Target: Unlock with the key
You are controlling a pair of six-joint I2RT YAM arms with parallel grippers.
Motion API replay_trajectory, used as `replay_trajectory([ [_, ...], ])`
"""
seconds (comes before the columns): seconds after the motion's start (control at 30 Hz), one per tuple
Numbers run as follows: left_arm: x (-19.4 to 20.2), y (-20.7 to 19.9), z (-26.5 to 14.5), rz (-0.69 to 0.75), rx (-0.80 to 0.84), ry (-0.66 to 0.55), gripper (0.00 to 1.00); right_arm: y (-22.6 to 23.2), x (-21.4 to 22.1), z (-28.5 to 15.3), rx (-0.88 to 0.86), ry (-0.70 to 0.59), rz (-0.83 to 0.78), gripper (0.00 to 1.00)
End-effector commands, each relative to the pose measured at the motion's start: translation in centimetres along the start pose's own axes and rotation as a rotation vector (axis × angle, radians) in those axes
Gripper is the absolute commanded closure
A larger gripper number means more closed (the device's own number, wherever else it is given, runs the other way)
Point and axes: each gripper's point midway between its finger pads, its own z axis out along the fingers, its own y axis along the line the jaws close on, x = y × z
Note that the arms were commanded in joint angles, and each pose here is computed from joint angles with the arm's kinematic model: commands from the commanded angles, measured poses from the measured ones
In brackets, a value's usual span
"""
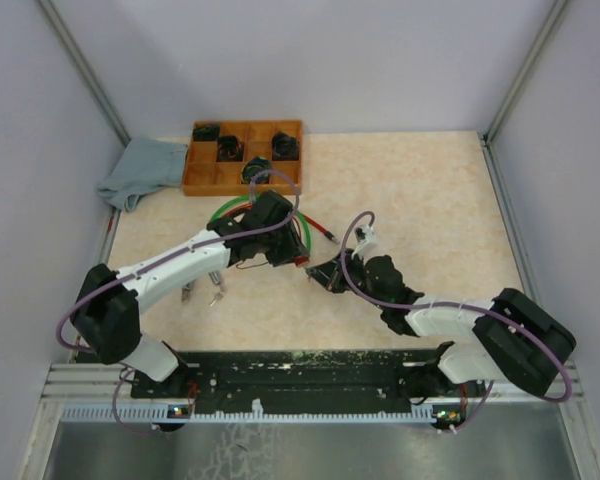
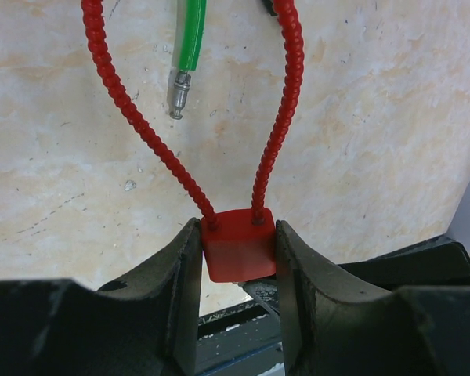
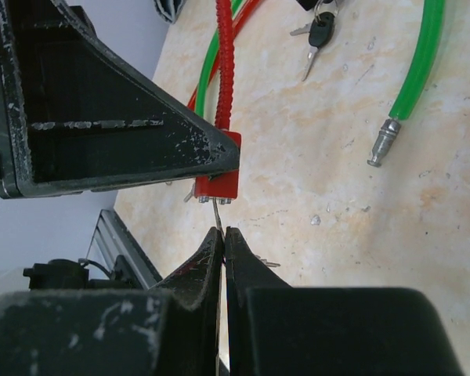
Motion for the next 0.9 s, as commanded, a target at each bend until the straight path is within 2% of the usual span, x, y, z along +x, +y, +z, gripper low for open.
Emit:
replay_trajectory([
  [0.0,0.9,-0.9,-0.8,-0.01,0.033,-0.019,1.0,1.7,-3.2,0.1,-0.062,-0.123,0.055,1.0],
  [0.53,2.7,-1.6,-0.3,-0.241,0.041,-0.053,1.0,2.8,-2.8,0.6,-0.094,-0.172,0.059,1.0],
  [0.87,4.2,-2.1,0.2,-0.17,0.053,-0.041,1.0,3.5,-3.5,0.3,-0.122,-0.214,0.037,1.0],
])
